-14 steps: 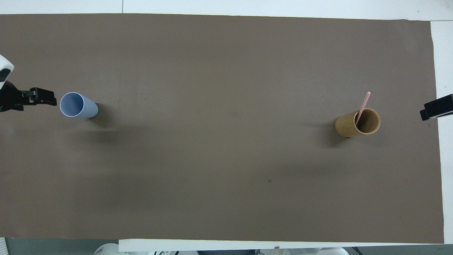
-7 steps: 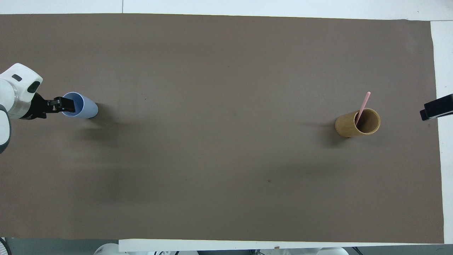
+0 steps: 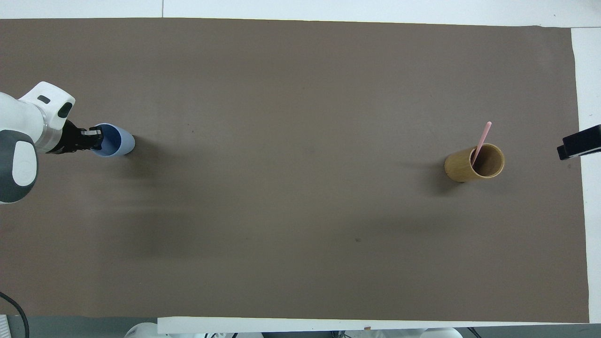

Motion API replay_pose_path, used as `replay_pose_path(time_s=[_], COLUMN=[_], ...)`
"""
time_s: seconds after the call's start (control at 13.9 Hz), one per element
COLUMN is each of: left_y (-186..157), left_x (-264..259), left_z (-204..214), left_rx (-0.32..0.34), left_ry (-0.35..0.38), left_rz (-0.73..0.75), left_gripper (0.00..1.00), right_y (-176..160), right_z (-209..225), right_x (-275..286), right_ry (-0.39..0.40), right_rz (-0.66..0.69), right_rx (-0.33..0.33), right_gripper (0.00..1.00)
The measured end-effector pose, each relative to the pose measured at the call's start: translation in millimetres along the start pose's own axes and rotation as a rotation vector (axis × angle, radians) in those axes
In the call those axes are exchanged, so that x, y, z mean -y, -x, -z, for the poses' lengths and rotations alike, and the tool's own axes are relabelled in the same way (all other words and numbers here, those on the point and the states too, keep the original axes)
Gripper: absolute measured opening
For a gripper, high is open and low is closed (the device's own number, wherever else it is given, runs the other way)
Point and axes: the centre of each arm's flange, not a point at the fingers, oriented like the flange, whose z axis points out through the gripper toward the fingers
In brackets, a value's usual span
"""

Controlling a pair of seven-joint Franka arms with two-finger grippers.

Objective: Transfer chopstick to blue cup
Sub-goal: 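Lift and carry the blue cup toward the table center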

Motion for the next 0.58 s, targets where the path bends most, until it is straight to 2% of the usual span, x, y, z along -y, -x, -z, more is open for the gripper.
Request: replay_pose_path(time_s=[0.14, 0.29, 0.43, 0.58], left_y=[2.2, 23.3, 71.3, 134.5], left_x=[-43.2, -125.3, -214.7, -290.3], left_z=[11.4, 22.4, 25.5, 26.5], left_rx=[-0.025, -0.044, -0.029, 0.003], left_ry=[0.010, 0.027, 0.034, 0.022], left_rz=[-0.027, -0.052, -0.098, -0.130], left_gripper=[0.04, 0.04, 0.04, 0.04], right_y=[0.3, 0.3, 0.8, 2.2], right_z=[-0.3, -0.3, -0.4, -0.8], right_x=[0.1, 0.0, -2.3, -9.6], right_ry=[-0.001, -0.001, -0.001, -0.003], right_rz=[0.000, 0.000, -0.005, -0.018], right_rx=[0.003, 0.003, 0.003, 0.004], right_gripper=[1.00, 1.00, 1.00, 1.00])
